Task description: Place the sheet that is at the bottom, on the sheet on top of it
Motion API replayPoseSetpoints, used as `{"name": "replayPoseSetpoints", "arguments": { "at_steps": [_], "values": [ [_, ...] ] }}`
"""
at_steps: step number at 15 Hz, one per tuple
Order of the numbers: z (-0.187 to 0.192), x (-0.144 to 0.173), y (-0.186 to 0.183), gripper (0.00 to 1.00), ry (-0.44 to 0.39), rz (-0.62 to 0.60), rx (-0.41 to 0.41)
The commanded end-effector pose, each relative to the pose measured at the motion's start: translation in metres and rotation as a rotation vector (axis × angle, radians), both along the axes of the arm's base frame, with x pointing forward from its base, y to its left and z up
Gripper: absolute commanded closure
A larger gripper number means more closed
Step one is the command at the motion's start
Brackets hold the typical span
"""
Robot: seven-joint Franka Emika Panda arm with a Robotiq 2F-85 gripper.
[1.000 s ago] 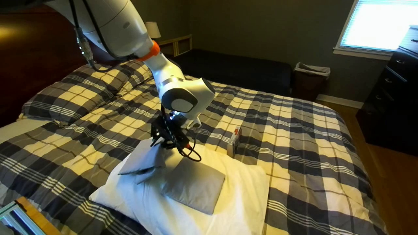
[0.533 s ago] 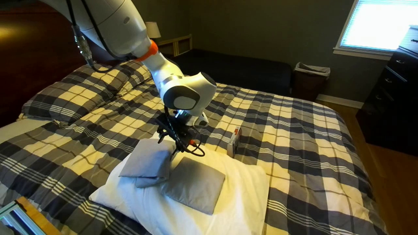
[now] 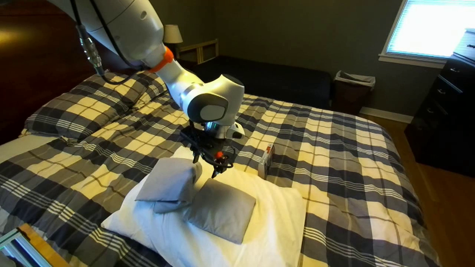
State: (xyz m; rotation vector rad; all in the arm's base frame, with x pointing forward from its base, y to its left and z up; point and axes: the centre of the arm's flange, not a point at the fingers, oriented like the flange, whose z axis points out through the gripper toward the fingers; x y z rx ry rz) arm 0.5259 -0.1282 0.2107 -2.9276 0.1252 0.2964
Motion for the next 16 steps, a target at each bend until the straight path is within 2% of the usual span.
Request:
{"name": "replayPoseSetpoints", "arguments": {
  "at_steps": [1,9,16],
  "values": [
    [-0.005,0.000,0.007,0.00,0.019,-0.027,-0.130],
    [-0.027,0.009,0.020,0.00,0.076,-0.005,-0.329],
    [-0.044,0.025,0.025,0.00,0.049,-0.030,-0.367]
  ]
}}
